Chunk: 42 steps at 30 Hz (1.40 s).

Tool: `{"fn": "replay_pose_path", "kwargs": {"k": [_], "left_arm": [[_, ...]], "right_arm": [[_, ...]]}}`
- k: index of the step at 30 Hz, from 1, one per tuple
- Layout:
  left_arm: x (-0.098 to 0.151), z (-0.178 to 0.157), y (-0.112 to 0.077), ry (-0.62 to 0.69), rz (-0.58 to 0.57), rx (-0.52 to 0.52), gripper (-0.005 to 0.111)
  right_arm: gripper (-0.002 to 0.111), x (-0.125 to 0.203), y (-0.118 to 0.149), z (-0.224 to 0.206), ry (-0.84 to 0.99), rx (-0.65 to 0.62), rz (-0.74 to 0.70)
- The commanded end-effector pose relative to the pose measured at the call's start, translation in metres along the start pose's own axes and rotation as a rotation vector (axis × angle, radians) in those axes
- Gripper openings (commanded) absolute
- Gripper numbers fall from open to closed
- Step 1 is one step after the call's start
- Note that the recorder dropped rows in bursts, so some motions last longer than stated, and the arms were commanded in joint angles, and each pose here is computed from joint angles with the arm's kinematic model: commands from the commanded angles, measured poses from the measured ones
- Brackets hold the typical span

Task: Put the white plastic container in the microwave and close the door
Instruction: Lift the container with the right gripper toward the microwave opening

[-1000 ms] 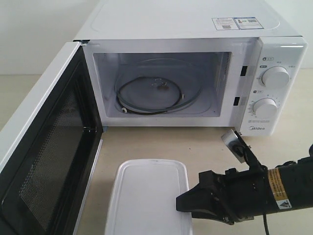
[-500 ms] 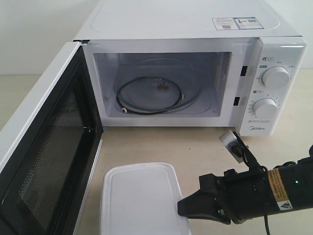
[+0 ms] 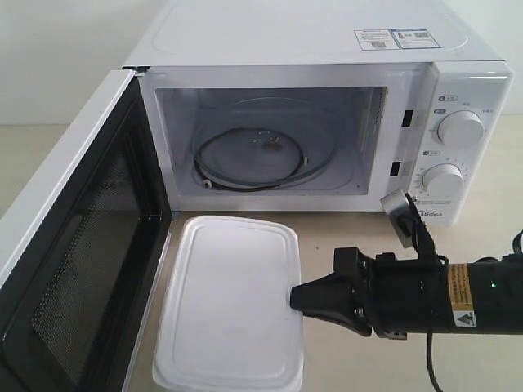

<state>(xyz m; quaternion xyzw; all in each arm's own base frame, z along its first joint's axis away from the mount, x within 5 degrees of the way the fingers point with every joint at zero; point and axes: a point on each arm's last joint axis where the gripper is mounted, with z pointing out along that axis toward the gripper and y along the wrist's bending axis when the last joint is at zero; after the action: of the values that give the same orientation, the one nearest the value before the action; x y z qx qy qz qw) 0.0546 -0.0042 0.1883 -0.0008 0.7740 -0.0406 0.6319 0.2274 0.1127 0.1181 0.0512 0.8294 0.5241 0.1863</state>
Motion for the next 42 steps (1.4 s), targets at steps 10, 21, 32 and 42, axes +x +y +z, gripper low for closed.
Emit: {"fn": "replay_pose_path", "kwargs": {"k": [10, 21, 32, 42], "left_arm": [[0.001, 0.000, 0.000, 0.000, -0.011, 0.000, 0.004], [0.001, 0.000, 0.000, 0.000, -0.011, 0.000, 0.004], [0.001, 0.000, 0.000, 0.000, -0.011, 0.000, 0.004], [0.001, 0.000, 0.000, 0.000, -0.011, 0.000, 0.004]], "right_arm": [[0.000, 0.004, 0.032, 0.035, -0.339, -0.063, 0.089], [0.000, 0.003, 0.035, 0.038, -0.680, 0.035, 0.189], [0.000, -0.012, 0.039, 0.045, -0.854, 0.128, 0.308], [0.000, -0.039, 0.059, 0.061, -0.924, 0.180, 0.346]]}}
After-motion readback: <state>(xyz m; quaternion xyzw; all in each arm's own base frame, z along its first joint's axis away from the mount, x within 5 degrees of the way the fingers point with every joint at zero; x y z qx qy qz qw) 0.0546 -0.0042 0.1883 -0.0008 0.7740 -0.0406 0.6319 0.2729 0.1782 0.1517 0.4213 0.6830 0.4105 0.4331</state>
